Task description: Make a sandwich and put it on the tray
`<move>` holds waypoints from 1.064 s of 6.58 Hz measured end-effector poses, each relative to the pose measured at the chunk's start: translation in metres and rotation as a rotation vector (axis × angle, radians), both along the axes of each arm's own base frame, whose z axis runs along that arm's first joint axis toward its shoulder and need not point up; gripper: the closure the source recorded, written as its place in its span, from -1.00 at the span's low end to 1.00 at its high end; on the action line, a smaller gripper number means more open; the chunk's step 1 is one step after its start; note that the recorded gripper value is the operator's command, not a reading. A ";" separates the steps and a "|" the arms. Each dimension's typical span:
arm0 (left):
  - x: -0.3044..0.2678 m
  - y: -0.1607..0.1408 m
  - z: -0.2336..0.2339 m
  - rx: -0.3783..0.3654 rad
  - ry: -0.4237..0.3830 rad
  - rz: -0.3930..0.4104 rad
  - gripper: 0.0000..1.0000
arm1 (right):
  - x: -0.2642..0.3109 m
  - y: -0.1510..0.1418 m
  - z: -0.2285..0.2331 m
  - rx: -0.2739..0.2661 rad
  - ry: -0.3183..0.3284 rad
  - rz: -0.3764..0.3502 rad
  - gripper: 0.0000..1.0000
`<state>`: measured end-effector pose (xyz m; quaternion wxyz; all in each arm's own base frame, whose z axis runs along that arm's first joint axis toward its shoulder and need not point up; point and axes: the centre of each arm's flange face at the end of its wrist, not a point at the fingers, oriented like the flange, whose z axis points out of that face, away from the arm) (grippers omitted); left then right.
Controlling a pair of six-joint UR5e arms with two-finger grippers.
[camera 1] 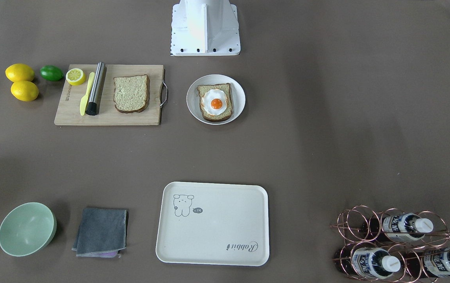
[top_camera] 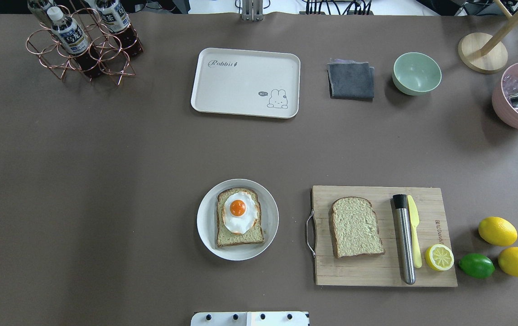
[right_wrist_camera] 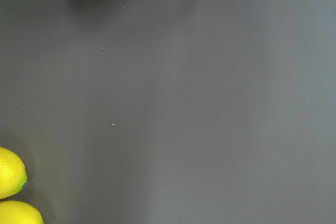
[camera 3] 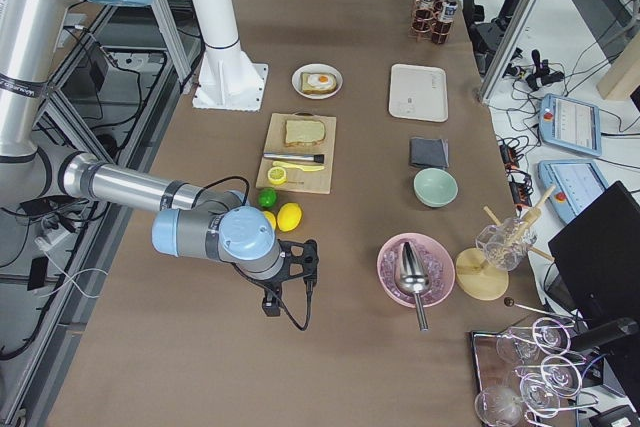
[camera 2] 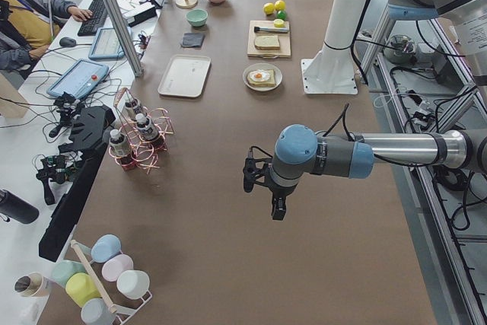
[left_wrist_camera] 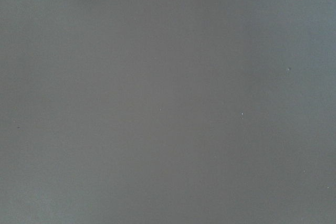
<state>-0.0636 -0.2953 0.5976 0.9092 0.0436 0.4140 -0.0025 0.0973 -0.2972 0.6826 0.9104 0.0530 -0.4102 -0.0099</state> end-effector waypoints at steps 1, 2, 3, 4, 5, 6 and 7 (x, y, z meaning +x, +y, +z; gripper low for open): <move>0.001 0.000 -0.001 0.006 0.008 0.002 -0.96 | -0.001 0.000 -0.001 0.003 -0.008 0.001 -1.00; 0.001 0.001 -0.002 0.014 0.013 0.003 -0.96 | -0.001 -0.001 -0.002 0.005 -0.013 0.004 -1.00; 0.002 0.001 -0.002 0.017 0.019 0.005 -0.96 | -0.002 -0.001 -0.003 0.008 -0.019 0.003 -1.00; 0.002 0.001 -0.003 0.019 0.025 0.005 -0.96 | -0.004 -0.002 -0.004 0.015 -0.028 -0.001 -1.00; 0.002 0.001 -0.003 0.022 0.027 0.005 -0.96 | -0.006 -0.003 -0.006 0.027 -0.034 -0.005 -1.00; 0.002 0.001 -0.004 0.033 0.028 0.005 -0.96 | -0.008 -0.006 -0.008 0.035 -0.037 -0.012 -1.00; 0.002 0.002 -0.005 0.060 0.030 0.007 -0.96 | -0.013 -0.012 -0.012 0.039 -0.039 -0.021 -1.00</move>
